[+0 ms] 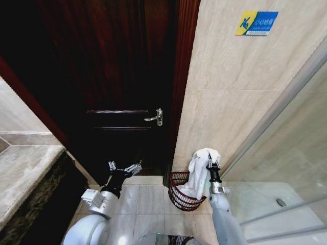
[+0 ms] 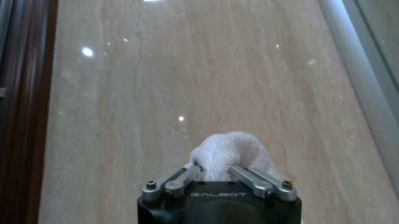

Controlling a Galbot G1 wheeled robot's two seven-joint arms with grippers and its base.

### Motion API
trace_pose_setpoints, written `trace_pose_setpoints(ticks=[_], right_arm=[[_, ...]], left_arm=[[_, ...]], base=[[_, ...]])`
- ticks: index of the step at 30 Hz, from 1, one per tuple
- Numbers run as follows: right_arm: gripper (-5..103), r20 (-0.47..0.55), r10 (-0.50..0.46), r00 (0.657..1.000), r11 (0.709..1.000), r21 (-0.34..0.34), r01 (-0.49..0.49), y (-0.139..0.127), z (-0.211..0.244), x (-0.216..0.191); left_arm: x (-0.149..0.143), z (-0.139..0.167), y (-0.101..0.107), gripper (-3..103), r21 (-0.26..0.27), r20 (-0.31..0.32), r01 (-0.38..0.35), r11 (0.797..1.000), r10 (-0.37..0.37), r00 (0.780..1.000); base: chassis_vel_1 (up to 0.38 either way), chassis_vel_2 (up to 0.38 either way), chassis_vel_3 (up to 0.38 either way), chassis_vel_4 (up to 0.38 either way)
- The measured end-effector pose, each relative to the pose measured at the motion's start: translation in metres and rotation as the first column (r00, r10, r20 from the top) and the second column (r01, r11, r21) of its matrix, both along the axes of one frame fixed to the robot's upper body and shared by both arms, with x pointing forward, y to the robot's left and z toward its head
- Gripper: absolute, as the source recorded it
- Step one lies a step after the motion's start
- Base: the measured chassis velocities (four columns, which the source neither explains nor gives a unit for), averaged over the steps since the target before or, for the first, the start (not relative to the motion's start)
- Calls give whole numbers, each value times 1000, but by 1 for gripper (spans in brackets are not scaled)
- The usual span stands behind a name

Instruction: Discard the used towel into the hamper.

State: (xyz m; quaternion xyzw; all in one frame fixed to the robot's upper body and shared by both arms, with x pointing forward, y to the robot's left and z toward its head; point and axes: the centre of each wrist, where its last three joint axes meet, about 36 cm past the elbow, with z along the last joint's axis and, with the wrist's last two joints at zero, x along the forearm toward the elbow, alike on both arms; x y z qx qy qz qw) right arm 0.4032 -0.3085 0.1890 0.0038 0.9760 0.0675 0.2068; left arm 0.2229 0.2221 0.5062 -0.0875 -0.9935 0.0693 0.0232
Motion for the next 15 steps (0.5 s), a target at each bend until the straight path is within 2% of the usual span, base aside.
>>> trace_pose_setpoints(ticks=[8, 12, 15], right_arm=[[8, -27, -21, 999, 1000, 18, 21, -2, -9, -9], [8, -48, -22, 999, 999, 34, 24, 6, -16, -19], [8, -97, -4, 995, 1000, 29, 6, 10, -32, -24]], left_arm=[[0, 0, 0, 100, 0, 0, 0, 1000, 0, 1000], [0, 0, 0, 100, 0, 0, 0, 1000, 0, 1000], [0, 0, 0, 100, 0, 0, 0, 1000, 0, 1000]], base=[[0, 0, 0, 0], [0, 0, 0, 0], [0, 0, 0, 0]])
